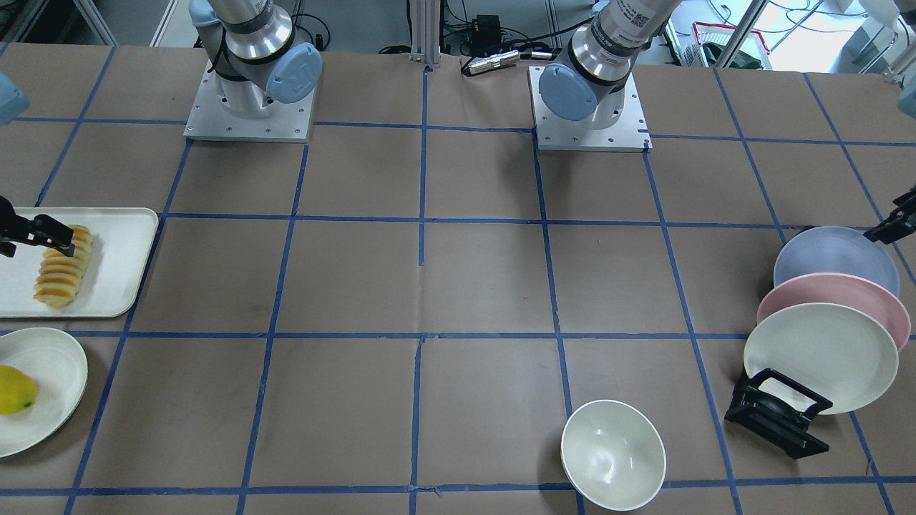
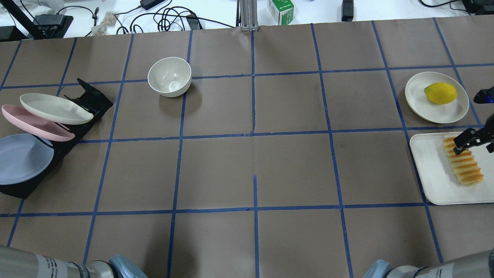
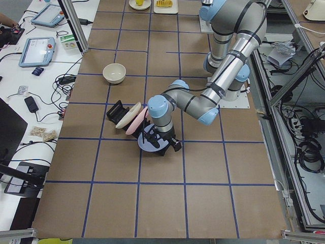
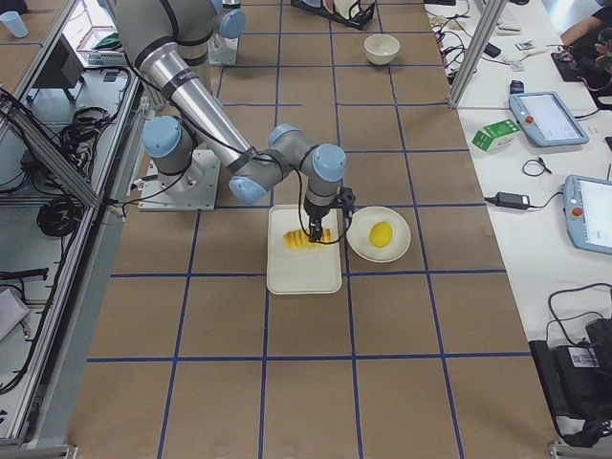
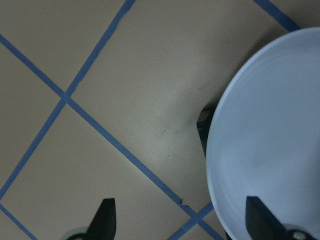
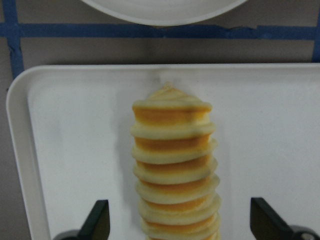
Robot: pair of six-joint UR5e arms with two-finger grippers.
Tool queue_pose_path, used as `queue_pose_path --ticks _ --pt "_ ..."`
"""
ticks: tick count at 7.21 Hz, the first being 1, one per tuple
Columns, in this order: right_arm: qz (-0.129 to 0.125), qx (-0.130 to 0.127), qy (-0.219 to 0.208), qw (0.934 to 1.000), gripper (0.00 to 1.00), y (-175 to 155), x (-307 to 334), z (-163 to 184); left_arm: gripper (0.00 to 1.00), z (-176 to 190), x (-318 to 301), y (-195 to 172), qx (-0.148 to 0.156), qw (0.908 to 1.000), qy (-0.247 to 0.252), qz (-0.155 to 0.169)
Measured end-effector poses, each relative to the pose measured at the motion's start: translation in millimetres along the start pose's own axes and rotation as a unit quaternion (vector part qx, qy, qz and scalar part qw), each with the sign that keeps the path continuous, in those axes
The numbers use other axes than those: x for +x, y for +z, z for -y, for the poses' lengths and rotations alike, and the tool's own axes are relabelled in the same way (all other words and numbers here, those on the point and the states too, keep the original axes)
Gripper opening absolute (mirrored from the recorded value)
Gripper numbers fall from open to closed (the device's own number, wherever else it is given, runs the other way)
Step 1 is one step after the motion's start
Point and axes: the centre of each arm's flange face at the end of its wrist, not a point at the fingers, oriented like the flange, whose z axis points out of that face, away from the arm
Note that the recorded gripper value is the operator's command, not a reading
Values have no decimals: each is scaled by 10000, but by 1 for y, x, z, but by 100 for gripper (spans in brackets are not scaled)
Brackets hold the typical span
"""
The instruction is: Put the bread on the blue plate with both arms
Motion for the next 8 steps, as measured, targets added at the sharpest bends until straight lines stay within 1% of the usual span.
queue_pose_path --ticks 1,2,3,4,5,6,7,8 --pt "38 -52 136 9999 100 9 0 1 78 2 2 5 -15 10000 -8 -65" --pt "81 -104 199 9997 100 16 0 2 60 3 5 8 -10 9998 -19 -195" --pt "122 -159 218 9996 100 25 0 3 52 3 8 9 -6 9996 -25 -292" --pt "119 -240 227 9994 100 32 1 4 36 4 9 11 -13 9994 -25 -347" --pt "65 -347 246 9991 66 37 3 3 23 5 11 14 -24 9992 -22 -401" --pt "39 -410 286 9987 10 41 4 2 14 7 12 15 -22 9989 -19 -466" --pt "29 -447 371 9983 0 41 3 2 4 8 13 15 -5 9987 -8 -506" --pt "19 -464 468 9978 0 39 3 1 0 9 13 14 11 9986 8 -524"
